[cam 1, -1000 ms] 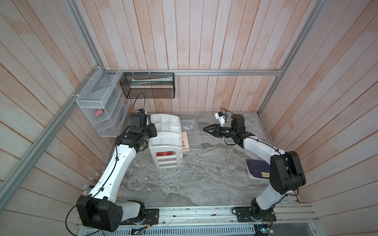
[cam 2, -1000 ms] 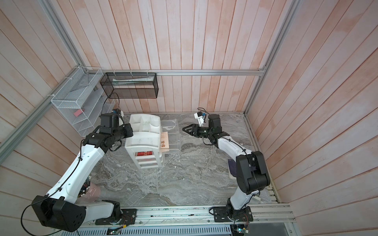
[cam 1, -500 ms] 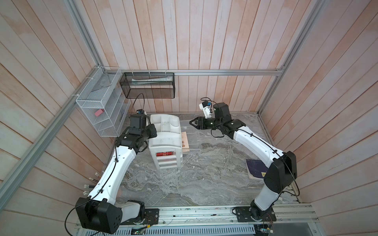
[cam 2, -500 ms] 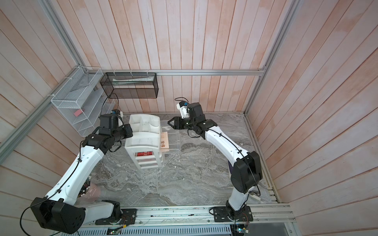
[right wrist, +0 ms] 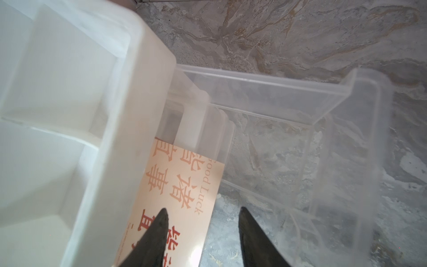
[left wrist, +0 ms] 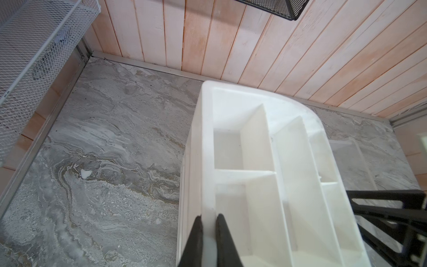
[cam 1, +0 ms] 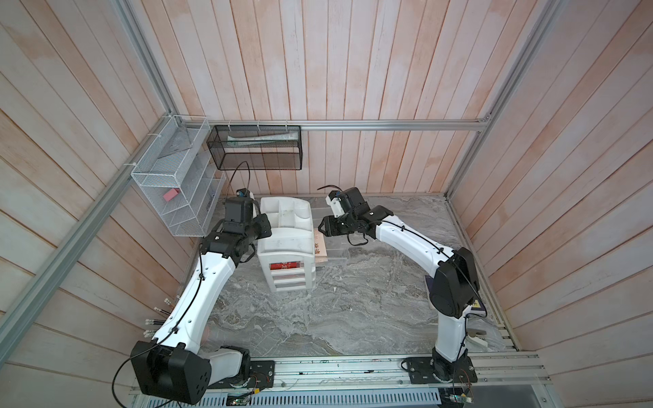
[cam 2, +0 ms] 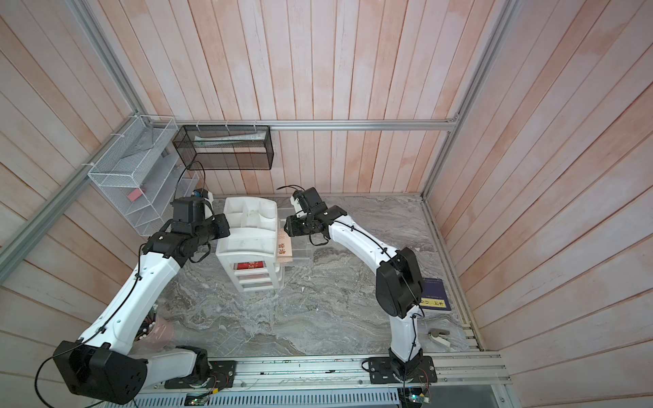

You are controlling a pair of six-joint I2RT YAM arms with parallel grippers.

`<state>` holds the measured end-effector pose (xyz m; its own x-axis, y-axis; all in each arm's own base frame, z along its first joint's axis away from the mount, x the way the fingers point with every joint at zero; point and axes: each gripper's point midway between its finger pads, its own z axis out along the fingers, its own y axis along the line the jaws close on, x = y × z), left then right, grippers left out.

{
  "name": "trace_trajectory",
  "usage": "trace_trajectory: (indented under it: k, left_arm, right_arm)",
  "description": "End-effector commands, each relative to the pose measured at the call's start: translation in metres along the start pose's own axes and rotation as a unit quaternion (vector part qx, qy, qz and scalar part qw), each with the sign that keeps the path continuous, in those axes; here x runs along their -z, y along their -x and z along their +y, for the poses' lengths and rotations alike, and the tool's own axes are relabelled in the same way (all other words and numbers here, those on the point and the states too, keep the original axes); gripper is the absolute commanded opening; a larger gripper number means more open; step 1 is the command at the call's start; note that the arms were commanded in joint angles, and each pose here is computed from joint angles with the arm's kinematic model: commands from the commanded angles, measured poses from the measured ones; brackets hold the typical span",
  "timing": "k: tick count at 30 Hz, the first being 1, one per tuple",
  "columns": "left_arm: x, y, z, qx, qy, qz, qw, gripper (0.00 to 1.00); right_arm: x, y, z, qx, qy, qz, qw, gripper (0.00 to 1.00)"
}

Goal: Take the postcards out of the drawer
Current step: Pick up the postcard from the drawer.

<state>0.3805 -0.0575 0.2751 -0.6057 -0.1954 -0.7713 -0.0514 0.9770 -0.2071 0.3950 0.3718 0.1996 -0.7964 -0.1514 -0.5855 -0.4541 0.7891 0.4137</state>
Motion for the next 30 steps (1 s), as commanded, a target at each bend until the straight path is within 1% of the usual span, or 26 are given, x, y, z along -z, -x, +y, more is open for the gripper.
trace_trajectory:
  k: [1,9,17,24,30]
  left_arm:
    - [0.007,0.01,-0.001,-0.015,-0.003,-0.028,0.999,0.0]
    - [0.005,0.008,-0.001,-0.016,-0.003,-0.025,1.0,0.0]
    - [0.004,0.006,0.0,-0.021,-0.002,-0.025,0.999,0.0]
    - [0.005,0.002,0.001,-0.024,-0.002,-0.025,0.999,0.0]
    - [0.005,0.001,0.001,-0.025,-0.005,-0.027,0.999,0.0]
  right_arm:
    - [-0.012,-0.014,-0.009,0.007,-0.026,0.031,0.999,0.5]
    - [-0.018,-0.02,-0.005,0.023,-0.049,0.051,0.997,0.52]
    - [-0.024,-0.025,-0.004,0.026,-0.071,0.075,0.994,0.55]
    - [-0.031,-0.035,0.005,0.032,-0.048,0.105,0.993,0.57]
    - [-0.034,-0.039,0.015,0.032,-0.018,0.115,0.993,0.55]
